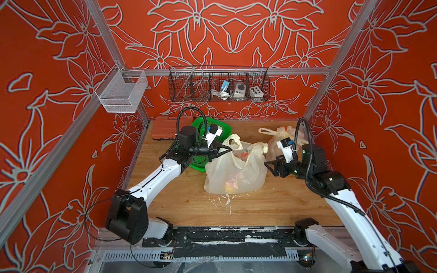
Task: Place the peach into a plastic bag & tie a knot
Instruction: Cross the plastic bag at the center of the board.
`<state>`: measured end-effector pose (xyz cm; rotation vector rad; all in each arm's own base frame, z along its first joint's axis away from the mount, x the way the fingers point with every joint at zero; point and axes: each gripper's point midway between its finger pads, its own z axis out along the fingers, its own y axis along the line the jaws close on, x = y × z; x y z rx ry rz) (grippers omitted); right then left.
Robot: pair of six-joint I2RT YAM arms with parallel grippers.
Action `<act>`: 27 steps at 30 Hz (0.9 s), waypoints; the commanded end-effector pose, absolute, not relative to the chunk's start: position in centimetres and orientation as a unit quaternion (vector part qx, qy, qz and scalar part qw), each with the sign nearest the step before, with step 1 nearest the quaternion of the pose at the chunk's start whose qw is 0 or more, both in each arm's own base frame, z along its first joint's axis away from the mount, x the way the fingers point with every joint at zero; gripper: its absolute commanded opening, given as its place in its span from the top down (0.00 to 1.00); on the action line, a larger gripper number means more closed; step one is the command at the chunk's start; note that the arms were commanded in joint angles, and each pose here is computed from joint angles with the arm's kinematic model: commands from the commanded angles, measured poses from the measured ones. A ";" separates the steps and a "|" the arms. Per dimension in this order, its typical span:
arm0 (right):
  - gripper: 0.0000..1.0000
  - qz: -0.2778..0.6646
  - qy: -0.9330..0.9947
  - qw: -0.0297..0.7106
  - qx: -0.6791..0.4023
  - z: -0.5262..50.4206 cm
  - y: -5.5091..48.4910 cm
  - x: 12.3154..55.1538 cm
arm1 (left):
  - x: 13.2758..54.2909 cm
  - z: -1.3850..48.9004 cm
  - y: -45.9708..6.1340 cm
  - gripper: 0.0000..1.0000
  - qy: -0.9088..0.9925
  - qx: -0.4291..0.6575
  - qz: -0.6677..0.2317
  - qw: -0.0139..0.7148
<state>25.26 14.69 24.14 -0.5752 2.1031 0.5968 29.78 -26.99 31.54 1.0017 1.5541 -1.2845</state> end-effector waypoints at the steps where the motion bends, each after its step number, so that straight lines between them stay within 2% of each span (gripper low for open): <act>1: 0.19 0.257 0.741 0.555 -0.279 29.8 16.8 27.7 | 28.6 32.7 -27.0 1.00 0.607 0.415 -0.541 0.409; 5: 0.18 0.265 0.729 0.573 -0.263 29.4 17.3 29.8 | 28.2 32.6 -27.0 1.00 0.607 0.418 -0.544 0.400; 15: 0.18 0.322 0.689 0.584 -0.282 29.3 19.6 31.4 | 27.6 32.5 -27.1 1.00 0.598 0.429 -0.557 0.385; 21: 0.22 0.347 0.662 0.596 -0.292 30.1 20.7 33.3 | 27.3 32.2 -27.2 1.00 0.593 0.433 -0.567 0.375; 22: 0.26 0.354 0.657 0.595 -0.298 30.1 21.1 33.5 | 27.3 32.0 -27.3 1.00 0.595 0.431 -0.568 0.372; 23: 0.35 0.360 0.655 0.592 -0.300 30.1 21.3 33.8 | 27.5 31.9 -27.3 1.00 0.597 0.429 -0.569 0.370; 26: 0.74 0.380 0.647 0.595 -0.288 30.7 21.4 33.6 | 28.0 31.8 -27.3 1.00 0.612 0.417 -0.565 0.365; 27: 0.82 0.384 0.642 0.597 -0.290 30.9 21.4 33.2 | 28.5 31.7 -27.3 1.00 0.625 0.406 -0.557 0.366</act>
